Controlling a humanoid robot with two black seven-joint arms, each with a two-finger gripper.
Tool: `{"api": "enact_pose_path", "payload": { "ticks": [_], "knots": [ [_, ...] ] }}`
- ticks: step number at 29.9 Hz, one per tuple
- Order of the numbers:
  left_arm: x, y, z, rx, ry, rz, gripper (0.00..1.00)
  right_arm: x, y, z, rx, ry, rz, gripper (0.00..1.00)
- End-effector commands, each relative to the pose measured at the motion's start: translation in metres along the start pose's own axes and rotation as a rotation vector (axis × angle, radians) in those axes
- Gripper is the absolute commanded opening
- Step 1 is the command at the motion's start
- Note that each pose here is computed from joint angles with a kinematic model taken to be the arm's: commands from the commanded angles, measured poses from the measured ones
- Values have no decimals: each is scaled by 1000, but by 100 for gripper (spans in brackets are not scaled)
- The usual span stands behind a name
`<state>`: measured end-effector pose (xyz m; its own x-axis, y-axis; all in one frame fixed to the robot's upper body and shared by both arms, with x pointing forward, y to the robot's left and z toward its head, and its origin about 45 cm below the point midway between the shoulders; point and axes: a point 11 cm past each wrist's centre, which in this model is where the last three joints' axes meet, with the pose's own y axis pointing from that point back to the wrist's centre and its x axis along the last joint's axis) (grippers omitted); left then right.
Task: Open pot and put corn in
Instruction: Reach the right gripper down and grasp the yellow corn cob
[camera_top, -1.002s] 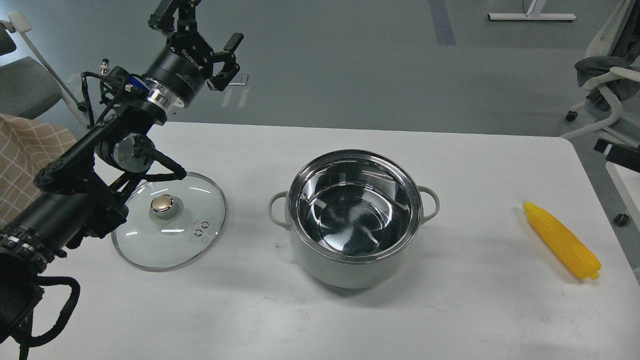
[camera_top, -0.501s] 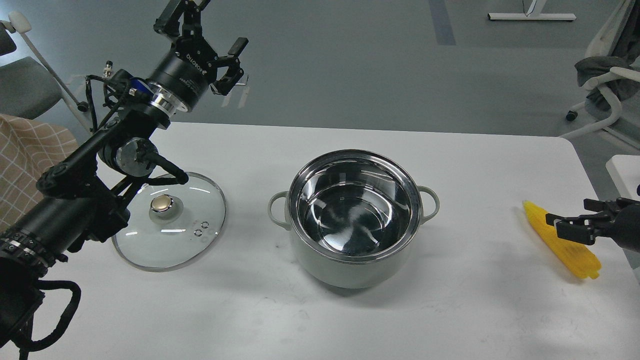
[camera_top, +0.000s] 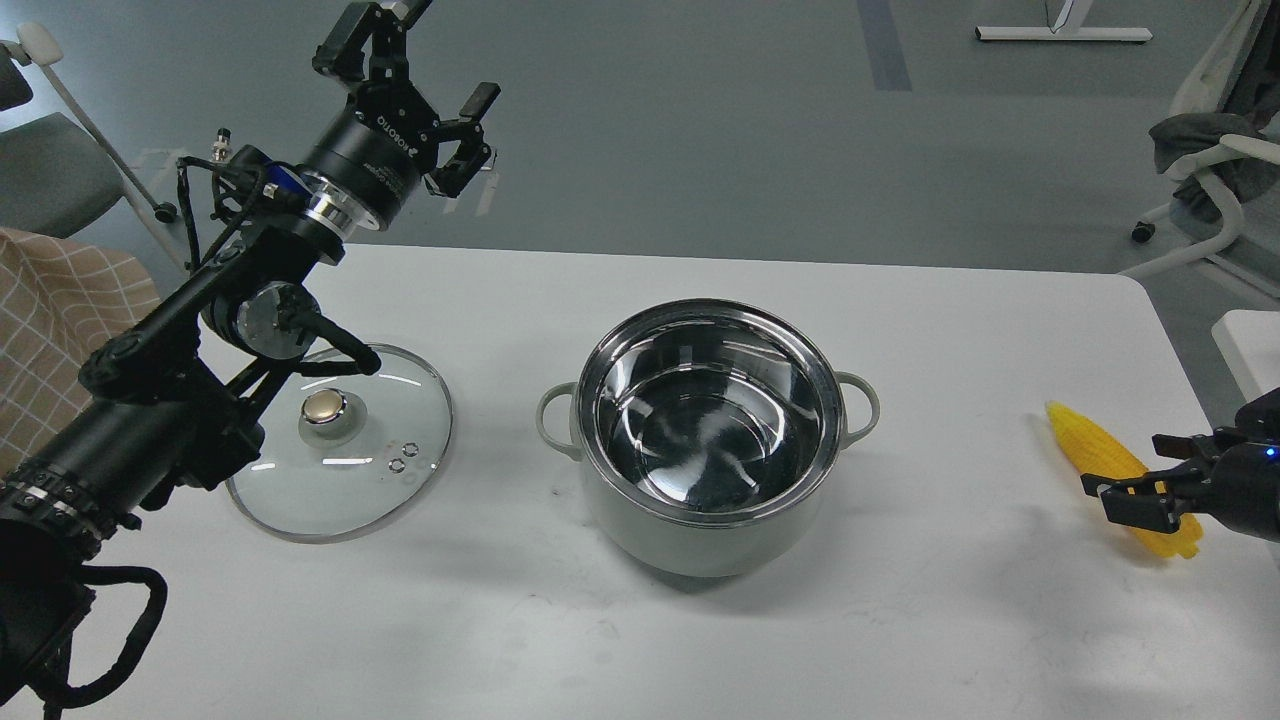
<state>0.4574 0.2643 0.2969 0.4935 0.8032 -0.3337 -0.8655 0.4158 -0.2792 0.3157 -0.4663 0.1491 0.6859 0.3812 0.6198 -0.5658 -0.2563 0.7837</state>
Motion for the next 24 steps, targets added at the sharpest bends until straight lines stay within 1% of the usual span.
{"api": "enact_pose_path", "payload": {
  "ticks": [1, 9, 12, 15, 17, 18, 19, 22, 23, 24],
  "knots": [
    [0, 0, 0, 0, -1, 0, 97, -2, 1, 5, -16, -3, -4, 100],
    [0, 0, 0, -1, 0, -1, 97, -6, 0, 11, -37, -10, -9, 99],
    [0, 0, 1, -2, -1, -1, 97, -5, -5, 8, -30, -14, -7, 96],
    [0, 0, 1, -2, -1, 0, 97, -5, -10, 2, -14, -13, -4, 90],
    [1, 0, 2, -3, -1, 1, 97, -5, -11, 1, -11, -14, -5, 78],
    [1, 0, 2, -3, -1, 1, 97, -5, -11, 1, -11, -14, -5, 75],
    [1, 0, 2, -3, -1, 1, 97, -5, -11, 1, -11, -15, -6, 66],
    [0, 0, 1, -2, -1, 0, 97, -6, -12, 0, -9, -15, -10, 54],
    [0, 0, 1, -2, -1, 0, 97, -6, -12, 0, -9, -15, -10, 52],
    [0, 0, 1, -2, -1, 0, 97, -9, -12, -1, -7, -18, -15, 41]
  ]
}}
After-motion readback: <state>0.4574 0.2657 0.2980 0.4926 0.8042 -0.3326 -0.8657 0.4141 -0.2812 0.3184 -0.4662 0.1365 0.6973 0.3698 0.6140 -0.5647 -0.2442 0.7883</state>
